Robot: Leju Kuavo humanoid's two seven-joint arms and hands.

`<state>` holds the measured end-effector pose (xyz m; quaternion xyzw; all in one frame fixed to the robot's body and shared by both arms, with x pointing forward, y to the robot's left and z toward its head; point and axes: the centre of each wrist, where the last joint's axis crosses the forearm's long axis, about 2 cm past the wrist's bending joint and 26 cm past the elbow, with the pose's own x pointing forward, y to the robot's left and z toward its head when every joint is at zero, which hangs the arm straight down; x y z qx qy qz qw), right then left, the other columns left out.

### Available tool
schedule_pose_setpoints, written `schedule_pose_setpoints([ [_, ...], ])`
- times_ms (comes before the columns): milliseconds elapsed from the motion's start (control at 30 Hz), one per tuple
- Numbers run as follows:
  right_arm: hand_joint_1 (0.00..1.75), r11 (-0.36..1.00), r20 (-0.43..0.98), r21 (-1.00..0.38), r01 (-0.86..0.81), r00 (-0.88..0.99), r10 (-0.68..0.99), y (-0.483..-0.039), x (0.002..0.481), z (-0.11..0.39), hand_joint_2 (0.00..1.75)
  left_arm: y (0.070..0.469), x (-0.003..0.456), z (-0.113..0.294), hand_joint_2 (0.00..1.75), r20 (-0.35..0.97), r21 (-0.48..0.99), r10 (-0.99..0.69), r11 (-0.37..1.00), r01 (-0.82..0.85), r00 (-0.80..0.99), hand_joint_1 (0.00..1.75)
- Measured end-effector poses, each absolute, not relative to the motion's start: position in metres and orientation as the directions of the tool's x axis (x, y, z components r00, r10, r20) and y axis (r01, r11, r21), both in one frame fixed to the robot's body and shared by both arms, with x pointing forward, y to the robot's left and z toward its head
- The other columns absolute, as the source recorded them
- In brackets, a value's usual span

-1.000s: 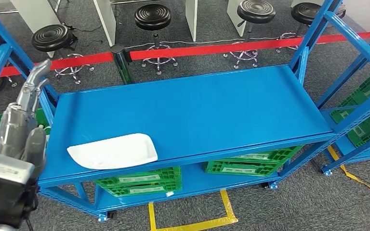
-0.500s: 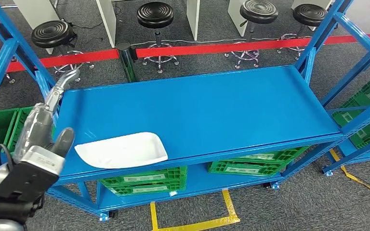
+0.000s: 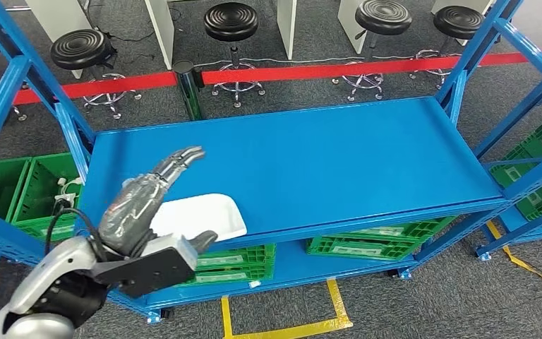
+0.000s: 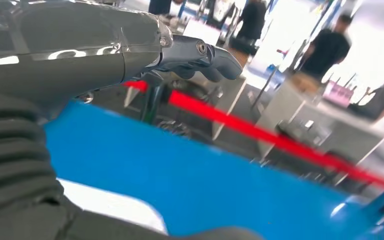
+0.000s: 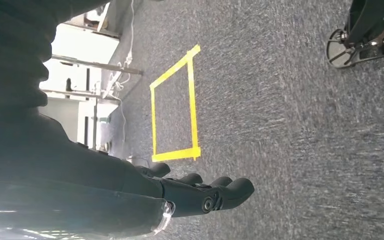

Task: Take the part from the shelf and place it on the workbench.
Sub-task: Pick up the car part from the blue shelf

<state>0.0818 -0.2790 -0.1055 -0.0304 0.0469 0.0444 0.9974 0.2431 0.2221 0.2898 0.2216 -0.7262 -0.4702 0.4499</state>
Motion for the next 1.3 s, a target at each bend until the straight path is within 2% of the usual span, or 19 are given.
schedule_pose_setpoints([
  [433, 0.00, 0.995, -0.109, -0.053, -0.082, 0.991, 0.076, -0.279, 0.081, -0.106, 1.75, 0.211, 0.245, 0.272, 1.75, 0.401, 0.916, -0.802, 0.353, 0.191, -0.443, 0.00],
  [1033, 0.00, 0.996, -0.112, -0.052, -0.074, 0.991, 0.068, -0.279, 0.081, -0.106, 1.75, 0.206, 0.249, 0.255, 1.75, 0.414, 0.897, -0.828, 0.299, 0.326, -0.379, 0.00],
  [1300, 0.00, 0.996, -0.112, -0.051, -0.074, 0.991, 0.068, -0.279, 0.081, -0.106, 1.75, 0.209, 0.259, 0.230, 1.75, 0.425, 0.877, -0.850, 0.302, 0.374, -0.311, 0.00],
])
